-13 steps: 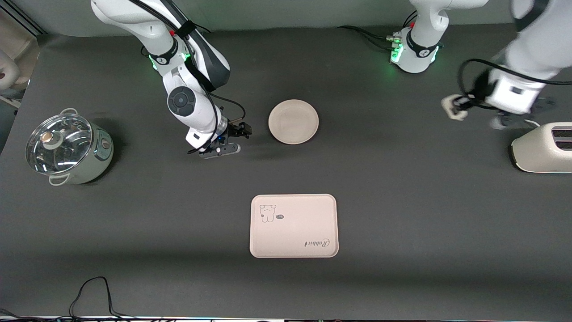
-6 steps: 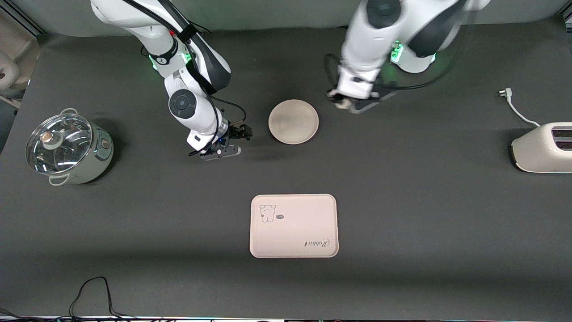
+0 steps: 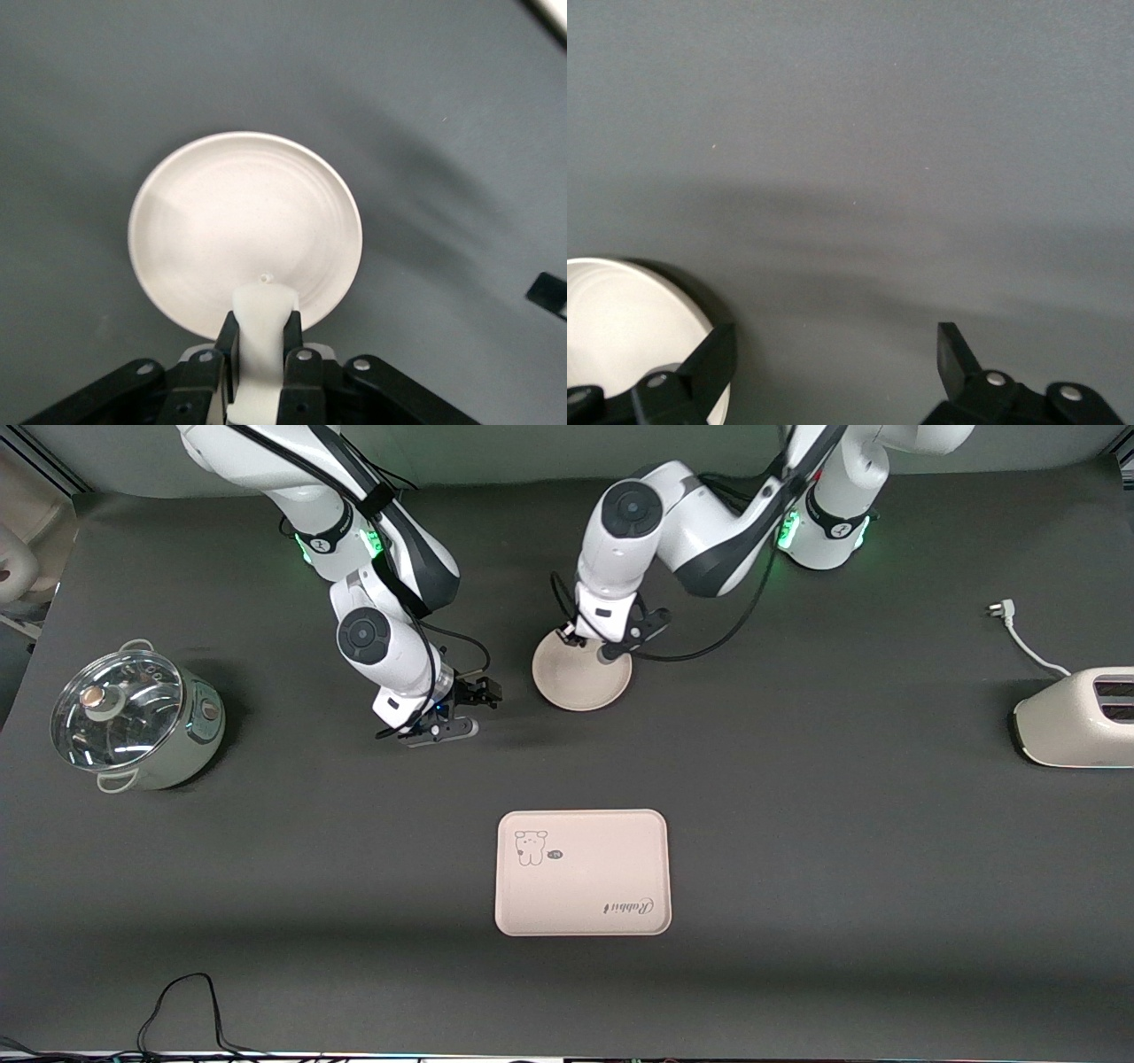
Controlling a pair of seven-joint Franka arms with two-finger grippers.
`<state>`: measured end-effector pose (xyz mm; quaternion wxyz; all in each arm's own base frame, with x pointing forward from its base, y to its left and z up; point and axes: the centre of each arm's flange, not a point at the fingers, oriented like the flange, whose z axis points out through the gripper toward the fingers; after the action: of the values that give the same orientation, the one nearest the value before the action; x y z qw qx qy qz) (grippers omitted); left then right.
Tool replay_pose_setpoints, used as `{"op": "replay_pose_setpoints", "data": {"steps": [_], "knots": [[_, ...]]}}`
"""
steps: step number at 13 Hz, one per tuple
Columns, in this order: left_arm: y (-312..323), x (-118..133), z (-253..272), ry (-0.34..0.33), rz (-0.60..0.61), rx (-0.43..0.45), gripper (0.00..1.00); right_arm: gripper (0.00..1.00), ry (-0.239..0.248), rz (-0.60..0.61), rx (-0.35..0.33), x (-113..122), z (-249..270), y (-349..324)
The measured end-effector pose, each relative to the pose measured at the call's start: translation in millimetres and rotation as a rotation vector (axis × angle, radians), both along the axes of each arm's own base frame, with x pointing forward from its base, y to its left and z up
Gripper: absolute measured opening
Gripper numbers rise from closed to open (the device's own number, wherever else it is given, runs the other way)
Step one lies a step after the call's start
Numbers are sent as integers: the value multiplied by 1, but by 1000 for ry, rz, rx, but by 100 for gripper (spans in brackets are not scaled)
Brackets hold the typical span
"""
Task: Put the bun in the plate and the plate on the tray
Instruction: 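Lower the bun onto the plate and open the left gripper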
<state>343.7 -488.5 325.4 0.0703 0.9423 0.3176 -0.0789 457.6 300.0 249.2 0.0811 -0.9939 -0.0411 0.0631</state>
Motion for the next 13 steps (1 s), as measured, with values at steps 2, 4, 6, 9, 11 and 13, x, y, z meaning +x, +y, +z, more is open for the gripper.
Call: {"op": "replay_pose_setpoints", "data": {"steps": [2,4,6,9,11,13], "knots": [[-5,-11,-33,2,-18,9,24,100,6,-3,1,0,-10,0],[-5,-16,-54,10,-26,13,25,100,12,1,0,-3,-13,3],[-4,-22,-66,12,-28,10,25,100,9,-11,1,-5,-14,8],[0,-26,-75,20,-28,20,34,100,4,-31,2,-8,-14,14],[1,-25,-77,24,-25,22,58,100,-1,-27,5,-12,-14,22],[2,-24,-78,25,-12,24,79,100,0,-23,5,-15,-15,25]]}}
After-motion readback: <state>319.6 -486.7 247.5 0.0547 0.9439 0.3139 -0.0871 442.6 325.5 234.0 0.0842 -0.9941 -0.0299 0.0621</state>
